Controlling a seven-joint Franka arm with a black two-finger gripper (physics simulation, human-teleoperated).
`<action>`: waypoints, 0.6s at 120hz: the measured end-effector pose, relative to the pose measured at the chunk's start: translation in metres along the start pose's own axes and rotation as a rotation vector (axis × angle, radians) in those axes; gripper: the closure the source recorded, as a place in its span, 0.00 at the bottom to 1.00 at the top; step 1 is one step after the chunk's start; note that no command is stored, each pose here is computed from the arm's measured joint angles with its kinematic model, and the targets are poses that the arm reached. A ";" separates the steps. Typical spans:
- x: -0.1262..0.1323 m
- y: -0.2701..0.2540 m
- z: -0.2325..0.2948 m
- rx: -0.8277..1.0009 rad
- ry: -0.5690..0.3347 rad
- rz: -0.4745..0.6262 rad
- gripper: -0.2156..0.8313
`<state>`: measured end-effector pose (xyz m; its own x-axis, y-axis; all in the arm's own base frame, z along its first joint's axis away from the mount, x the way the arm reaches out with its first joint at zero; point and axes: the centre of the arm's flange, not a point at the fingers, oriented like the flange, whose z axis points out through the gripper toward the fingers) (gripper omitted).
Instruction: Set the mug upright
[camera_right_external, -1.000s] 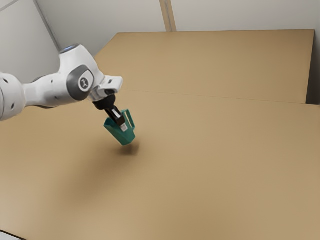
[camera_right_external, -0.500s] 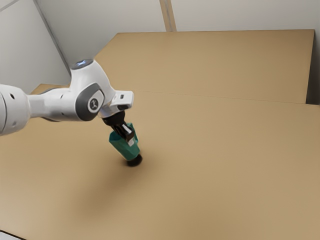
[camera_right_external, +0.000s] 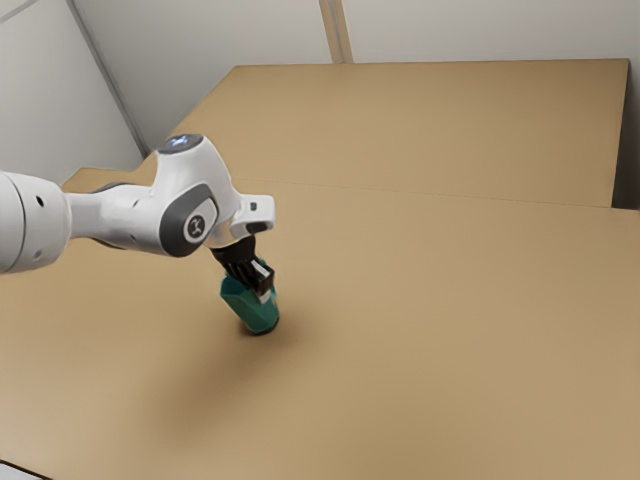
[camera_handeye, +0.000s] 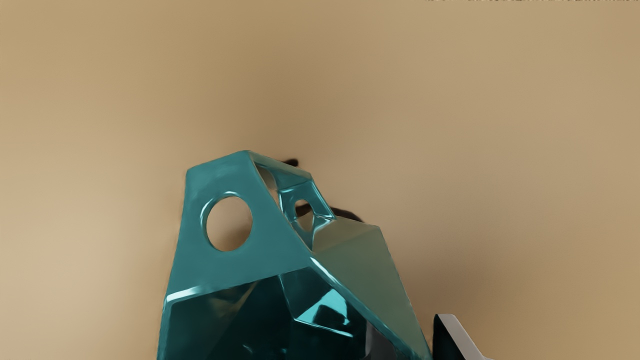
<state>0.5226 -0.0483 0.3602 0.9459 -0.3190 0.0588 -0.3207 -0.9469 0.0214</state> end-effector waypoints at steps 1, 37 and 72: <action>0.000 0.000 0.000 0.001 0.001 -0.001 0.73; 0.000 0.008 -0.018 0.037 0.036 -0.033 0.34; 0.037 0.015 -0.116 0.049 0.119 -0.054 0.24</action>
<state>0.5468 -0.0697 0.4787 0.9483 -0.2637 0.1767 -0.2642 -0.9642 -0.0208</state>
